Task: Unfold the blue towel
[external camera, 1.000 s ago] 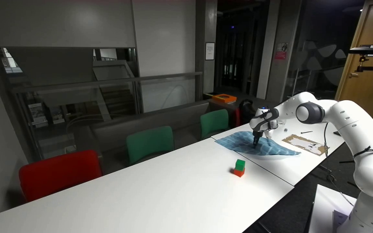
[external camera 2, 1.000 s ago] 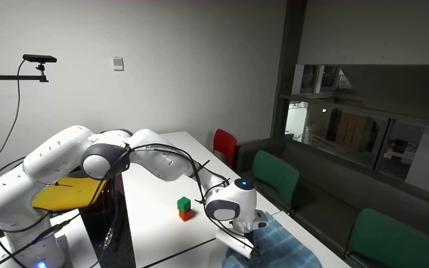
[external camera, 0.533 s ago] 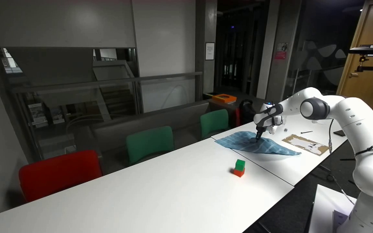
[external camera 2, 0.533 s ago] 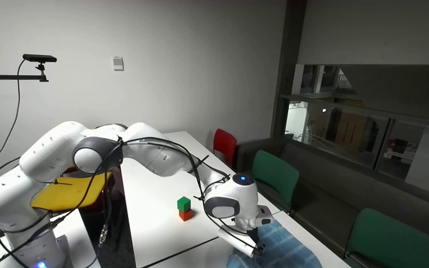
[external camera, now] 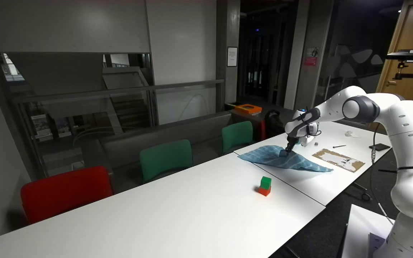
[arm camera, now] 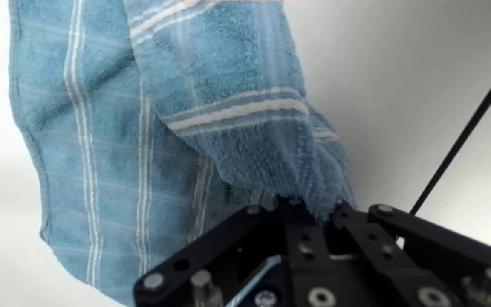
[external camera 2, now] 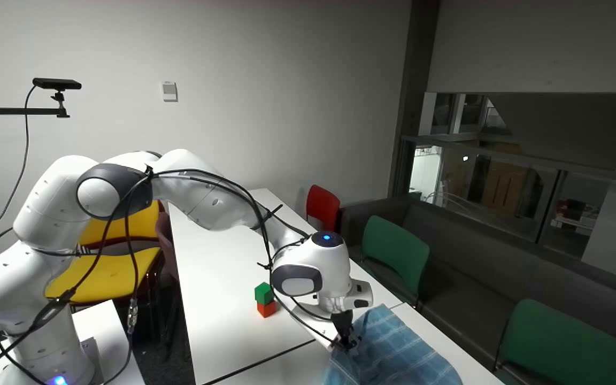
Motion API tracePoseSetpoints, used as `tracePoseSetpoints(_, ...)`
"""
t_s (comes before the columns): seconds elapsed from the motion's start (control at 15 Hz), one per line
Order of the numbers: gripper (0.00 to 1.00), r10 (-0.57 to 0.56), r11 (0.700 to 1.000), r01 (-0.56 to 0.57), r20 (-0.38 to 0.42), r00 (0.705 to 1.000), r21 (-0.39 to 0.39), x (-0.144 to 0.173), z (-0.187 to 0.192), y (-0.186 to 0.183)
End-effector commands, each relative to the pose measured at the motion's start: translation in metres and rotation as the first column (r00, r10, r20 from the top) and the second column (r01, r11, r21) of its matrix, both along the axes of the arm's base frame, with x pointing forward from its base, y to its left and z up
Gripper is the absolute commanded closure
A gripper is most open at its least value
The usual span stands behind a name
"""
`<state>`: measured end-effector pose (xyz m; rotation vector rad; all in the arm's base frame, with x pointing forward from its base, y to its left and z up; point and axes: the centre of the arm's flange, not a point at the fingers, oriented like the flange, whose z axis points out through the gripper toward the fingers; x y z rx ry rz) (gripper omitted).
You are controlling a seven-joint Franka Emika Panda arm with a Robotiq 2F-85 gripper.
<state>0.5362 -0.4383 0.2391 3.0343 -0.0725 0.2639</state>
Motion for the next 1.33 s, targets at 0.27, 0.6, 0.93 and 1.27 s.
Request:
tracePoseSetpoints(0.27,0.99,-0.115,0.992,0.117,-0.040,0.992,0.039,-0.041,0.019,0.086)
tracePoseSetpoints(0.6,0.99,-0.169,0.985,0.170,-0.048,0.984,0.033,-0.071,0.018,0.115)
tracePoseSetpoints(0.93,0.56,-0.196,0.980,0.197,-0.035,0.980,0.021,-0.093,0.013,0.123)
tracePoseSetpoints(1.27,0.19,-0.225,0.974,0.227,-0.045,0.973,0.025,-0.104,0.013,0.122)
